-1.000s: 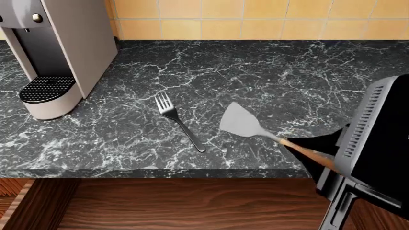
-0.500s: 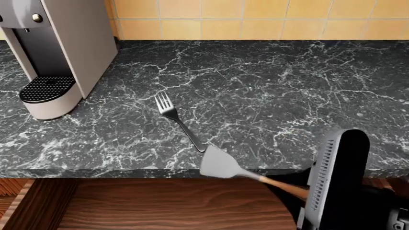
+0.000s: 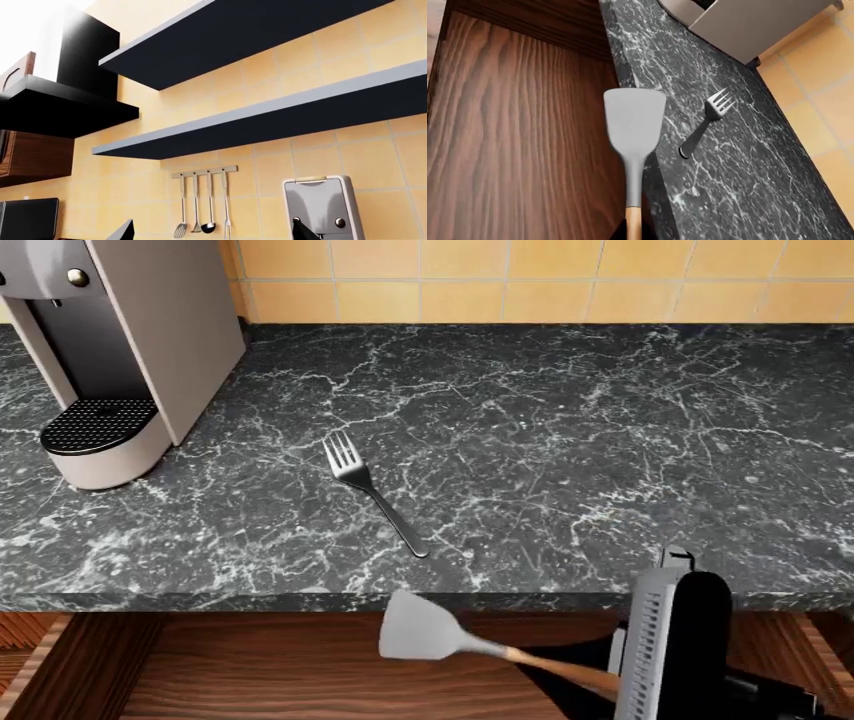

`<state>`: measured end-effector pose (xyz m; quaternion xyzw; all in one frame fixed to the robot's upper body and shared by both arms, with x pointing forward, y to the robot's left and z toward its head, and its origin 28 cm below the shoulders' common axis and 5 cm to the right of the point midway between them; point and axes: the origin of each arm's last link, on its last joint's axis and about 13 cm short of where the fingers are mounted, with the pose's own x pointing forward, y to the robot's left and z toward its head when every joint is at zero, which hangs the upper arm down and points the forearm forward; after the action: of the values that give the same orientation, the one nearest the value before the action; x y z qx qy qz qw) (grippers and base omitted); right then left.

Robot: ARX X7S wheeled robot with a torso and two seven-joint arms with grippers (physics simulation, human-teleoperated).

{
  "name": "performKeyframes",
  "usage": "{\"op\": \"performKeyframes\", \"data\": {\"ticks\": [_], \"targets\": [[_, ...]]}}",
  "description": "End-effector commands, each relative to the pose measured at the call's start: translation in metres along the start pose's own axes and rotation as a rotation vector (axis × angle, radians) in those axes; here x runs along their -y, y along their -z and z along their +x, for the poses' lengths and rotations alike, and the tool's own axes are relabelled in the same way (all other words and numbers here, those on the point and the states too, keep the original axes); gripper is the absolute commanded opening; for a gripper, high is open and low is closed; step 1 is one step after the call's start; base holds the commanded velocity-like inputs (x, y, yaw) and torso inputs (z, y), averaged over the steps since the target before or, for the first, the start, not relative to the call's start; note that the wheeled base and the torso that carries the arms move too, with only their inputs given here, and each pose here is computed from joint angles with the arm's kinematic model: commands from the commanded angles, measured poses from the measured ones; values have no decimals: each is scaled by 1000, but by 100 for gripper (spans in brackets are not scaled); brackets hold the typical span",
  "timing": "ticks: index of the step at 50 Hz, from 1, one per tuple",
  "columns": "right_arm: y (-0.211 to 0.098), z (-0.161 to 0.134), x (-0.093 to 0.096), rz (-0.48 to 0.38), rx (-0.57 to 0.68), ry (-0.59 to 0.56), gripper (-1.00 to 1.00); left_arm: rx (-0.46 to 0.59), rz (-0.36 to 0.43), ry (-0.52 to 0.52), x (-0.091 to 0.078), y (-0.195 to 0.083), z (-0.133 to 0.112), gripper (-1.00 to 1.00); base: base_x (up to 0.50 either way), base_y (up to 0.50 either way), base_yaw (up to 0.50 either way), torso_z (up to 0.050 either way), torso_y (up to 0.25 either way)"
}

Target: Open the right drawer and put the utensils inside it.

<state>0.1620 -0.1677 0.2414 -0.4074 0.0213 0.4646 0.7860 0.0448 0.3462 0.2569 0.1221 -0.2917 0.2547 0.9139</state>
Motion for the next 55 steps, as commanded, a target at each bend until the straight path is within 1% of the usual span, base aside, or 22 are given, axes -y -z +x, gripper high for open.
{"op": "performKeyframes", "data": {"ticks": [1,14,20,24,27,32,36,45,47,48,55], "targets": [[4,6,-9,-11,21,-31,-100,2,-1,-1,-1,-1,0,100,0,0,0,0,0],[5,17,-6,-47,9,-83,-100,1,-2,-2,0,0,0,100,0,0,0,0,1],[9,21,-10,-33,6,-100,-100,0,-1,-1,0,1,0,100,0,0,0,0,0],[12,25,-16,-19,20,-121,-100,-1,0,0,1,1,0,100,0,0,0,0,0],[13,26,-19,1,28,-139,-100,0,-1,0,0,0,0,100,0,0,0,0,0],[14,26,-21,66,5,-172,-100,-2,0,0,1,1,0,100,0,0,0,0,0],[15,27,-21,102,-13,-191,-100,-1,0,-1,1,1,0,100,0,0,0,0,0],[14,28,-12,154,-61,-196,-100,-3,2,-1,1,2,0,100,0,0,0,0,0],[14,28,-10,182,-86,-201,-100,-4,3,-1,1,2,0,100,0,0,0,0,0],[15,29,-10,196,-105,-202,-100,-4,3,-1,1,2,-1,100,0,0,0,0,0],[16,29,-7,235,-133,-197,-100,-6,3,-1,1,3,-1,100,0,0,0,0,0]]}}
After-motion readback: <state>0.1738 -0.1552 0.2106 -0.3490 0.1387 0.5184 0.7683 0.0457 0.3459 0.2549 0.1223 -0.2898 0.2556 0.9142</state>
